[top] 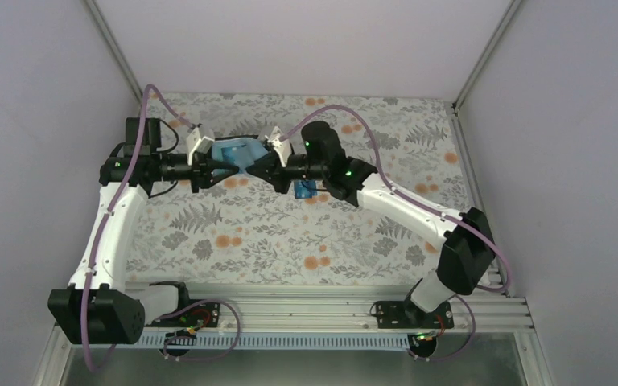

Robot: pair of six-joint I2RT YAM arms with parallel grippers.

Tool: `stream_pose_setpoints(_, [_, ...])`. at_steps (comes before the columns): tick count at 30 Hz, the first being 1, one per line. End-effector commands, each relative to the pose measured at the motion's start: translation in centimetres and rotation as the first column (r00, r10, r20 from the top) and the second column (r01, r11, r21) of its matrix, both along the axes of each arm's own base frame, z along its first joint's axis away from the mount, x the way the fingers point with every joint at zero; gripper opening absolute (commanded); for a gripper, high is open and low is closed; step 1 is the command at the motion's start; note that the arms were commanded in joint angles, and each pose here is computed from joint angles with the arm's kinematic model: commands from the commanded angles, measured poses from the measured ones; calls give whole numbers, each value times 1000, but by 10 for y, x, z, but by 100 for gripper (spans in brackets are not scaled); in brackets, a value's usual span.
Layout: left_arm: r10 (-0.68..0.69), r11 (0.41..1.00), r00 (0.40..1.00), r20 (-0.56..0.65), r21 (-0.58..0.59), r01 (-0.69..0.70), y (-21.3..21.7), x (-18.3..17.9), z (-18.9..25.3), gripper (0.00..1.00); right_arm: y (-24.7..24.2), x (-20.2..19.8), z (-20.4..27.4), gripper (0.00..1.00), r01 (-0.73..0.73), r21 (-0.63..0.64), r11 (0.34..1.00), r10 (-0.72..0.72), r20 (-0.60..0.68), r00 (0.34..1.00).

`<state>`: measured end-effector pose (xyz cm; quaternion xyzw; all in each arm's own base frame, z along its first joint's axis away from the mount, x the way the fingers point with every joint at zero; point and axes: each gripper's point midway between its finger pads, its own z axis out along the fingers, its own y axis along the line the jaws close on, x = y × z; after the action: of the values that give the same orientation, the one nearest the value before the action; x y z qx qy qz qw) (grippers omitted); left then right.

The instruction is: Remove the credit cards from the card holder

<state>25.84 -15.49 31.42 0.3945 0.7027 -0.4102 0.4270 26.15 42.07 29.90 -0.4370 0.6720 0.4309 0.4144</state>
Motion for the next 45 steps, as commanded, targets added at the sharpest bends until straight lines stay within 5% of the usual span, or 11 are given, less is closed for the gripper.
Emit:
stream_pose_setpoints(1, [-97,993,994,40,-58,99,-8,-24,14,28,-20,-12,38,4,-120,95,988,116,50,992])
stream_pose_setpoints(9, [-105,993,993,56,-56,108,-8,-28,16,4,-28,-48,46,4,-330,101,938,323,83,943])
stream_pose_setpoints(13, [-93,994,994,62,-49,96,-7,-26,19,2,-32,-51,45,5,-339,91,936,331,94,939])
stream_pose_setpoints(16, [0,1000,999,37,-3,0,0,-8,13,2,-40,-31,46,21,-228,89,970,222,77,972])
stream_pose_setpoints(18, [144,986,990,7,82,-144,14,15,-4,2,-59,33,40,34,150,59,987,-153,46,987])
stream_pose_setpoints(21, [429,866,902,47,263,-425,55,58,-37,2,-112,111,10,38,642,-67,764,-642,15,766])
stream_pose_setpoints(23, [592,715,797,119,378,-588,92,78,-53,2,-127,125,-5,38,717,-130,685,-721,18,693])
stream_pose_setpoints(27, [670,591,713,206,433,-681,118,86,-51,2,-94,94,8,38,531,-50,846,-531,5,847])
stream_pose_setpoints(31, [535,767,838,109,353,-536,79,72,-46,2,-46,16,39,36,117,86,989,-126,111,986])
stream_pose_setpoints(35, [279,943,960,-1,189,-274,30,41,-31,2,-25,-63,63,35,-345,206,916,318,153,935])
stream_pose_setpoints(45, [-70,997,996,63,-18,71,-6,-23,12,2,-16,-12,41,25,-162,187,969,167,-12,986])
